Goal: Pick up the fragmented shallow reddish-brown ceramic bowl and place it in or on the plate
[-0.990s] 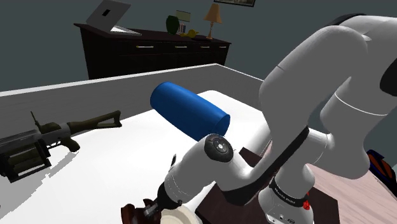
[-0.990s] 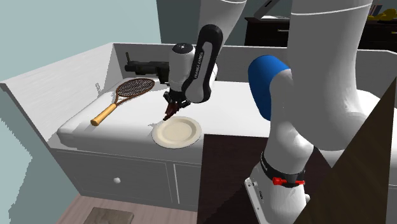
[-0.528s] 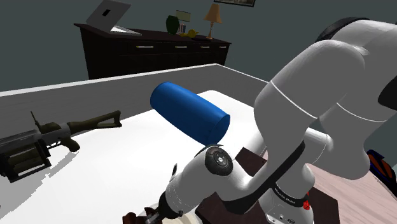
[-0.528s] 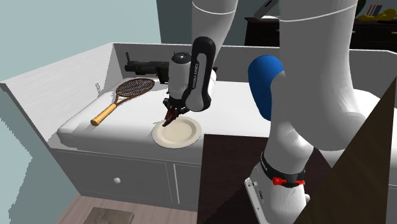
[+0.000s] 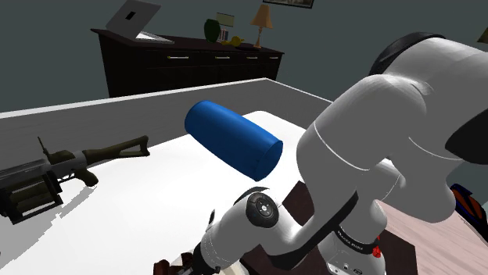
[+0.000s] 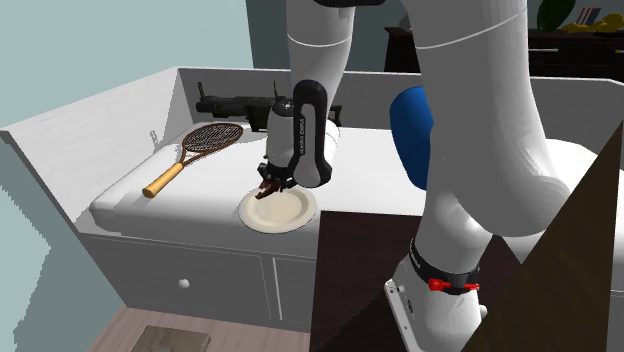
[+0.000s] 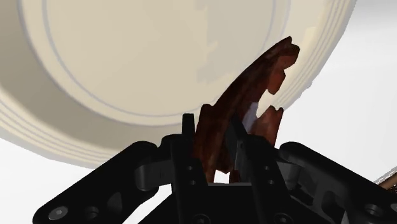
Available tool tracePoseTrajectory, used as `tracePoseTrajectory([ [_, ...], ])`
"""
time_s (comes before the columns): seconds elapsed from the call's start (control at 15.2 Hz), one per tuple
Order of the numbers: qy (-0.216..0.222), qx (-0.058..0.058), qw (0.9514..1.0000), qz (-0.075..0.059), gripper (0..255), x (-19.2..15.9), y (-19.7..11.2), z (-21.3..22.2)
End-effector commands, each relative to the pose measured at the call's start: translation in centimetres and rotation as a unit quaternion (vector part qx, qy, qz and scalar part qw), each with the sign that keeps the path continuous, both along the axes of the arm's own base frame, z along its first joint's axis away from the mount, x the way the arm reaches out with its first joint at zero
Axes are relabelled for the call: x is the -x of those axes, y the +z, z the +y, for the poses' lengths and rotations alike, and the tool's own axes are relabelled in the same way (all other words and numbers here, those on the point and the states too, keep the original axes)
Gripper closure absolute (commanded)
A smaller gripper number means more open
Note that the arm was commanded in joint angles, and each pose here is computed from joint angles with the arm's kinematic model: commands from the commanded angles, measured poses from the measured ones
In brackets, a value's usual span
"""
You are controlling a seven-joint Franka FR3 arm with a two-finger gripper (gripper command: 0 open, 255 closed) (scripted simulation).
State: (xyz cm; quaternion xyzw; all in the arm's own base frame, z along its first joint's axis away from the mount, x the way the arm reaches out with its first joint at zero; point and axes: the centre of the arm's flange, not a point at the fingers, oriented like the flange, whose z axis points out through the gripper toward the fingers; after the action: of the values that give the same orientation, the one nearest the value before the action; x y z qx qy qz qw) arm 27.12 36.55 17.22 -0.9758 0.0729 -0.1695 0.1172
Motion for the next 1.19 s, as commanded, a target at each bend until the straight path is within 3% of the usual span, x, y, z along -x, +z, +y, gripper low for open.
tracePoseTrajectory([
  [0.0,0.006,0.004,1.0,0.001,255,0.5,-0.6,0.0],
  [0.33,0.006,0.004,1.0,0.001,255,0.5,-0.6,0.0],
  [0.4,0.006,0.004,1.0,0.001,0,0.6,-0.5,0.0],
  [0.73,0.006,0.004,1.0,0.001,0,0.5,-0.6,0.0],
  [0.99,0.006,0.004,1.0,0.001,0,2.2,4.0,-1.0],
  [1.12,0.006,0.004,1.0,0.001,0,2.2,4.0,-1.0],
])
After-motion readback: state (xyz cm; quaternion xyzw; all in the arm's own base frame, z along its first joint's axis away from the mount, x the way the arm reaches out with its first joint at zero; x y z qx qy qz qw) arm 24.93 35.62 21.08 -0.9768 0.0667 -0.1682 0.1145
